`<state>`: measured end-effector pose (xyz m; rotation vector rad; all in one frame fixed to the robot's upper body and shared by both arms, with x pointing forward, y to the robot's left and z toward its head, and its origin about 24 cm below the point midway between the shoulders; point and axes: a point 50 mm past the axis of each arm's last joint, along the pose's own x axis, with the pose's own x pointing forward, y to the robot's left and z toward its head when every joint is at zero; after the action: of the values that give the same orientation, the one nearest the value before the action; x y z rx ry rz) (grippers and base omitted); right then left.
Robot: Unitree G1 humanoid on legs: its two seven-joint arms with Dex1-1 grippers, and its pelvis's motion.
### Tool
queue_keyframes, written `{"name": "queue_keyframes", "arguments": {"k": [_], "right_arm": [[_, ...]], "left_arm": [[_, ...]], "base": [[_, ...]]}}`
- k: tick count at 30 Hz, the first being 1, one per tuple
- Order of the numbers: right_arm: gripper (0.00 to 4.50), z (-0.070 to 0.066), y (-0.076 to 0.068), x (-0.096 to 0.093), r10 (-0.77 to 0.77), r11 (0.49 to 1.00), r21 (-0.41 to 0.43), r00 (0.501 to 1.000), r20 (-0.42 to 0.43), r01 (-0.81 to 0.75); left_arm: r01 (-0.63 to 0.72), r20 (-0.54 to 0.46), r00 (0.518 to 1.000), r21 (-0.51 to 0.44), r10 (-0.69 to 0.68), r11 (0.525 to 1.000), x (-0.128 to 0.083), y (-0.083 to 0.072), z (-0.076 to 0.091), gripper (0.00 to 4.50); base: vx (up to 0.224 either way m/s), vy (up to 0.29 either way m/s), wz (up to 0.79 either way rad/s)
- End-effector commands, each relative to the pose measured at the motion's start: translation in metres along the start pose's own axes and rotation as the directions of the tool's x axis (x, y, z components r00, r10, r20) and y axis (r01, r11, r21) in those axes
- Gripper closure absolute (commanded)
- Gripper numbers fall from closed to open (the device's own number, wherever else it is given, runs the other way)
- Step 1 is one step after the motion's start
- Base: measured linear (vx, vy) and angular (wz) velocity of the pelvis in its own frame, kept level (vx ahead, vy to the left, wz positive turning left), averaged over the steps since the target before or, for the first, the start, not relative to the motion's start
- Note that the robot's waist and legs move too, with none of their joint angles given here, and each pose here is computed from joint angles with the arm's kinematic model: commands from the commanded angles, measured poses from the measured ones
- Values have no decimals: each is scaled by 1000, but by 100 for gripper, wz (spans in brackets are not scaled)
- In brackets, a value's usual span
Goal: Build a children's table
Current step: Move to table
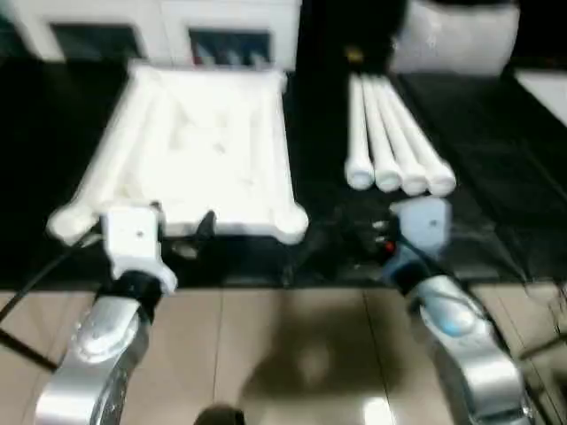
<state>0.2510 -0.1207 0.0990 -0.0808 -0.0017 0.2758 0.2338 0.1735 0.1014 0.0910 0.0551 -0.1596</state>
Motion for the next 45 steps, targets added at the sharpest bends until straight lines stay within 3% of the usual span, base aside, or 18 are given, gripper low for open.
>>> {"name": "queue_keyframes", "arguments": {"k": [1, 12, 23, 33, 37, 40, 44, 45], "right_arm": [[0, -3, 6, 3, 85, 996, 29, 996, -29, -84], [0, -10, 20, 1, 173, 984, 58, 984, -33, -171], [0, -14, 11, 3, 96, 995, 49, 987, -127, -90], [0, -6, 4, 9, 51, 999, 12, 993, -102, -50], [0, -4, -2, 13, -1, 999, 41, 995, -98, 5], [0, 1, -2, 17, 33, 993, 120, 997, -70, -25], [0, 11, 2, 25, 50, 995, 95, 997, -60, -44], [0, 10, 1, 31, 21, 999, 43, 996, -86, -17]], "left_arm": [[-13, -14, 1000, 27, 13, 1000, 5, -1, 0, 11], [-77, 2, 997, 59, 77, 995, 5, 2, 9, 11], [-21, -8, 1000, 62, 22, 998, 10, -7, 8, 11], [-17, -15, 1000, 41, 18, 999, 13, -9, 6, 11], [-23, -16, 1000, 24, 24, 999, 12, -8, 6, 11], [-20, -13, 1000, 31, 21, 999, 11, -7, 6, 11], [-3, -7, 1000, 40, 3, 999, 9, -7, 10, 11], [11, -10, 1000, 51, -11, 999, 8, -7, 10, 11]], "base": [[82, 14, -7], [97, -11, 29], [44, -30, 6], [96, 24, 3], [157, 31, 5], [96, -25, 3], [55, -79, -4], [81, -55, -7]]}}
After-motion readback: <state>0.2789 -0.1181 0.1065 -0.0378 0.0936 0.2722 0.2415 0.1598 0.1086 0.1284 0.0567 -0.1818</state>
